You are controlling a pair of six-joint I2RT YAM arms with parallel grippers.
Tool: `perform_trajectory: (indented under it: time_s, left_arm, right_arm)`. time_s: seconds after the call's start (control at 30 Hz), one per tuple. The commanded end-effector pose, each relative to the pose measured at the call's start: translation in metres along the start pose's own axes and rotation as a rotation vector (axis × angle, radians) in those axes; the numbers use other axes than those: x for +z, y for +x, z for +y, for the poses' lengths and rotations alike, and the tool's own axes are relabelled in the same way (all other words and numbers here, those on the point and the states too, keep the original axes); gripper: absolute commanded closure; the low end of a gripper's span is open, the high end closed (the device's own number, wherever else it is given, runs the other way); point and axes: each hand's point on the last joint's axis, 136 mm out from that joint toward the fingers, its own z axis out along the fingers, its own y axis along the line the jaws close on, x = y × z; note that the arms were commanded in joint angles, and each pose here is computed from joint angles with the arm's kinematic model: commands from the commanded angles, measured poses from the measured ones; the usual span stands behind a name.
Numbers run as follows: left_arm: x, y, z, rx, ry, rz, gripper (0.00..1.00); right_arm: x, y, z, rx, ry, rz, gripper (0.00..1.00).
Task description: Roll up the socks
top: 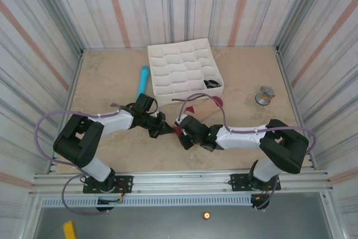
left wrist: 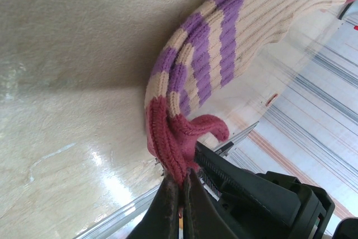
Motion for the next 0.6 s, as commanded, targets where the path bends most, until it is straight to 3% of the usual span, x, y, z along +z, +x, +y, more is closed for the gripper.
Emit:
perform_trajectory:
  time_s: [0.0, 0.1, 0.2, 0.23, 0.37, 0.57]
  left_arm:
    - [-0.003, 0.0, -0.002, 0.012, 0.001, 0.003, 0.98]
    - [-0.006, 0.001, -0.005, 0.023, 0.003, -0.004, 0.78]
    - [-0.014, 0.001, -0.01, 0.044, 0.016, -0.024, 0.52]
    - [-0.017, 0.001, -0.011, 0.052, 0.013, -0.029, 0.49]
    - [-0.024, -0.001, -0.019, 0.107, 0.024, -0.056, 0.45]
    - [-0.016, 0.001, -0.026, 0.256, -0.014, -0.057, 0.49]
  right_arm:
    - [0.003, 0.005, -0.005, 0.022, 0.006, 0.019, 0.86]
    - [0.004, 0.005, -0.008, 0.049, -0.007, 0.029, 0.93]
    - [0.004, 0.005, -0.012, 0.103, -0.044, 0.041, 0.98]
    - [0.004, 0.005, -0.014, 0.123, -0.056, 0.047, 1.0]
    - [0.008, 0.006, -0.021, 0.212, -0.114, 0.086, 1.0]
    - [0.023, 0.016, -0.027, 0.336, -0.157, 0.185, 1.0]
